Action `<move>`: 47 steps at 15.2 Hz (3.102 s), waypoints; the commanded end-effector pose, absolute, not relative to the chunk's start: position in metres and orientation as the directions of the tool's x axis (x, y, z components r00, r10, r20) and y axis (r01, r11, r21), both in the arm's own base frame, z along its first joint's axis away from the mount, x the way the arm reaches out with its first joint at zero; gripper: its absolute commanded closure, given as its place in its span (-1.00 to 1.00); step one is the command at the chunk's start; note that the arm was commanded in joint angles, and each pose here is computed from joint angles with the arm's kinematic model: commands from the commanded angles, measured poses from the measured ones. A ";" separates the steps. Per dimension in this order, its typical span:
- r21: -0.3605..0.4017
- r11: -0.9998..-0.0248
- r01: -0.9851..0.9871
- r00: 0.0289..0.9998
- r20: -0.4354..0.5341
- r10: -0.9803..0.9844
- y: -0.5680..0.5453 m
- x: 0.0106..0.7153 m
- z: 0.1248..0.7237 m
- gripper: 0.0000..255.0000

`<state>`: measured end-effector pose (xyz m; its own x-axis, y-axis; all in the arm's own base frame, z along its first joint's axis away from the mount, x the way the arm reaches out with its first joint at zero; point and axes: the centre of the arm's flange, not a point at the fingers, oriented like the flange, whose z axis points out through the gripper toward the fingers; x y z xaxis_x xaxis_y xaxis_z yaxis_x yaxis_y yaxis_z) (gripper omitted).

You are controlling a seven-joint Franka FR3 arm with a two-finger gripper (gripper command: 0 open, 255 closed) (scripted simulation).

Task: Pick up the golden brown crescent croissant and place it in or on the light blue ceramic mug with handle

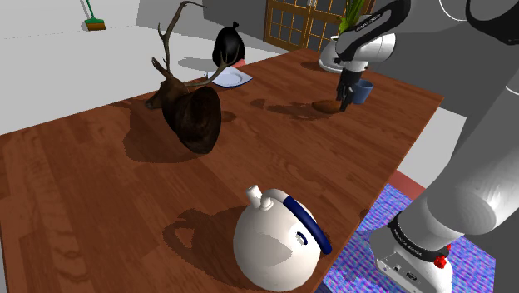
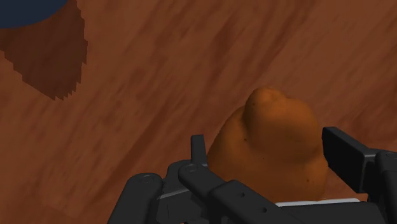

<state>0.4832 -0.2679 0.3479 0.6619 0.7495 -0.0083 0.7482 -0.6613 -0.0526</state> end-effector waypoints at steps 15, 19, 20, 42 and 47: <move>-0.053 -0.661 0.748 0.662 -0.008 0.750 -0.269 0.484 0.432 1.00; -0.053 -0.661 0.748 0.662 -0.008 0.750 -0.269 0.484 0.453 1.00; -0.053 -0.661 0.748 0.662 -0.008 0.750 -0.269 0.484 0.459 1.00; -0.053 -0.661 0.748 0.662 -0.008 0.750 -0.427 0.487 0.518 1.00; -0.053 -0.661 0.748 0.662 -0.008 0.750 -0.494 0.488 0.522 1.00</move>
<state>0.4893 -0.4808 0.5223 0.6637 0.7480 -0.0091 0.7466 -0.6632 -0.0523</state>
